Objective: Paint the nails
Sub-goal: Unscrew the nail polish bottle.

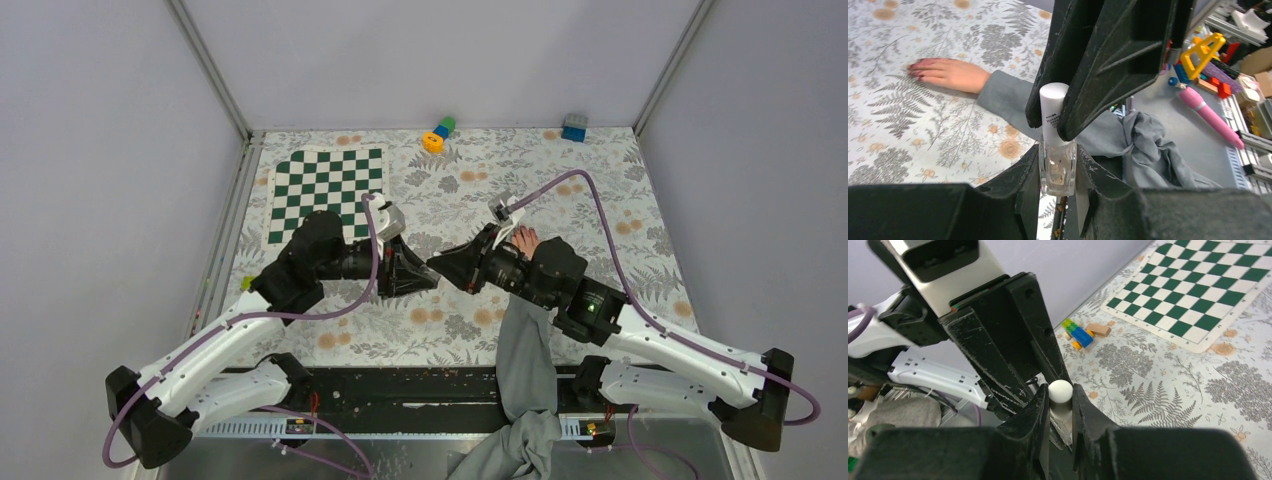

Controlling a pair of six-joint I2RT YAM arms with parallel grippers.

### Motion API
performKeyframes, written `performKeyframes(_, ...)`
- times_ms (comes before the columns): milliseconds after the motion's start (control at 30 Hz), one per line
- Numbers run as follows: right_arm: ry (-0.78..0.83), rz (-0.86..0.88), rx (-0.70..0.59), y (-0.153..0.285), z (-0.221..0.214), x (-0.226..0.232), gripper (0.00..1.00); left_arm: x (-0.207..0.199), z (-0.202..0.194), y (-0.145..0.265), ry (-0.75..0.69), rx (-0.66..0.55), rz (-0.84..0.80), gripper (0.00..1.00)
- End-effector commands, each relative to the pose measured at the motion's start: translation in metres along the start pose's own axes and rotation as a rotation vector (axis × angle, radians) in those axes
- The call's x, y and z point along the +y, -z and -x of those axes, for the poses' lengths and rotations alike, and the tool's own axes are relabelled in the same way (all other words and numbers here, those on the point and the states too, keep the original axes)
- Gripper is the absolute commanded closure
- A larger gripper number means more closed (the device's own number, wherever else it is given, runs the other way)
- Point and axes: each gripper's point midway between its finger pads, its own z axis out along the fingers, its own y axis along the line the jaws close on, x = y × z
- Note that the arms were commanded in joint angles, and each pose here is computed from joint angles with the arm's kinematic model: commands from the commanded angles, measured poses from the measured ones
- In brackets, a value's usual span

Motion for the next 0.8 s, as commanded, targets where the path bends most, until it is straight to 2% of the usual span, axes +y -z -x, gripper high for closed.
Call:
performKeyframes(0,0.033,0.277,-0.013,0.007,0.011,0.055,1.00,-0.050,0.031,0.003,-0.132,-0.091,-0.262,1.00)
performKeyframes(267,0.091,0.541,0.023,0.029,0.006,0.097,1.00,-0.070,0.032,0.010,-0.148,-0.097,-0.373,1.00)
performKeyframes(467,0.091,0.659,0.064,0.037,0.001,0.115,1.00,-0.074,0.032,0.011,-0.145,-0.092,-0.401,1.00)
performKeyframes(600,0.088,0.685,0.070,0.039,0.000,0.118,1.00,-0.074,0.032,0.010,-0.146,-0.094,-0.400,1.00)
performKeyframes(767,0.088,0.622,0.050,0.034,0.003,0.109,1.00,-0.072,0.032,0.010,-0.143,-0.093,-0.393,1.00)
